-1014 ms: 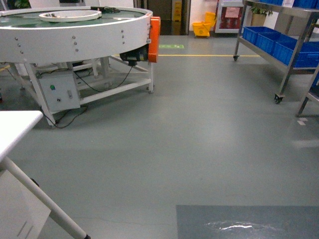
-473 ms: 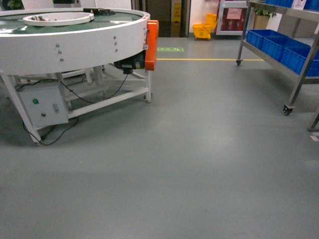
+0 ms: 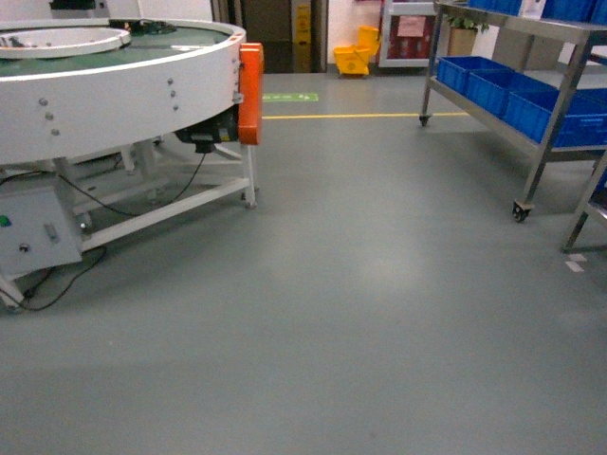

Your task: Pick red block from blue box to shelf

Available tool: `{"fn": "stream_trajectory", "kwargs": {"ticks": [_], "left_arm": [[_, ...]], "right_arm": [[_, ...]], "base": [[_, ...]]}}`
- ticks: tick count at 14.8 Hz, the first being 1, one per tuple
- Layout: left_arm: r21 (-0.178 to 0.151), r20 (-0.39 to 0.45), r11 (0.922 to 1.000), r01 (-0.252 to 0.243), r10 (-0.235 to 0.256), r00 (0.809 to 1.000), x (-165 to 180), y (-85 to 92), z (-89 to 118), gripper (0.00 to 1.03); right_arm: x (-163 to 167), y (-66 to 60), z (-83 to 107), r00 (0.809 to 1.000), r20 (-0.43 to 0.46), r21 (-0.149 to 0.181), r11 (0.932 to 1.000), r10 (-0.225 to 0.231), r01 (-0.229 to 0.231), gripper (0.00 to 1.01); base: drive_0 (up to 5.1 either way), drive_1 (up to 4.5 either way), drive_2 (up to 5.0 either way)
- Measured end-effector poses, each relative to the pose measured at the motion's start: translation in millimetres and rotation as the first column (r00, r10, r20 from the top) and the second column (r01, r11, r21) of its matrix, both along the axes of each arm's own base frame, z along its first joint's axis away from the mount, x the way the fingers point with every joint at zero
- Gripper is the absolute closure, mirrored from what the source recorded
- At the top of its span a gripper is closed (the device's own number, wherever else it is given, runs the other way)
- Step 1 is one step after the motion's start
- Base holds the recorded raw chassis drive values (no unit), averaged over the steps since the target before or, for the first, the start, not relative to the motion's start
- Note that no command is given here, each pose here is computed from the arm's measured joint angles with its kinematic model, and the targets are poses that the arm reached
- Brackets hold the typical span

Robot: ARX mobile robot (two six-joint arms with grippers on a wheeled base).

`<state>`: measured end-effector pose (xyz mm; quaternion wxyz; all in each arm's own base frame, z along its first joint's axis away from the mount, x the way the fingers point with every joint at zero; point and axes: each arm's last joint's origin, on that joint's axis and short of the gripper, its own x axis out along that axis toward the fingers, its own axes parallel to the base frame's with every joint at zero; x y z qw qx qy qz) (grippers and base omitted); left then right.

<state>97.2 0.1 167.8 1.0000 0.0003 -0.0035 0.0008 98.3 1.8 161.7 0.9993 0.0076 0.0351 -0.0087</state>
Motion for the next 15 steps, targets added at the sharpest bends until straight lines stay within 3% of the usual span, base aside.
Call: {"fn": "stream_trajectory", "kwargs": {"ticks": [15], "left_arm": [[0.000,-0.004,1.0000,0.000,0.000,1.000,0.0,0.0,-0.4,0.05]], "right_arm": [[0.0,0.0,0.3,1.000,0.002,0.000,1.0000,0.000,0.000,0.73]], "base": [[-1.7,2.46,-5.8]]}}
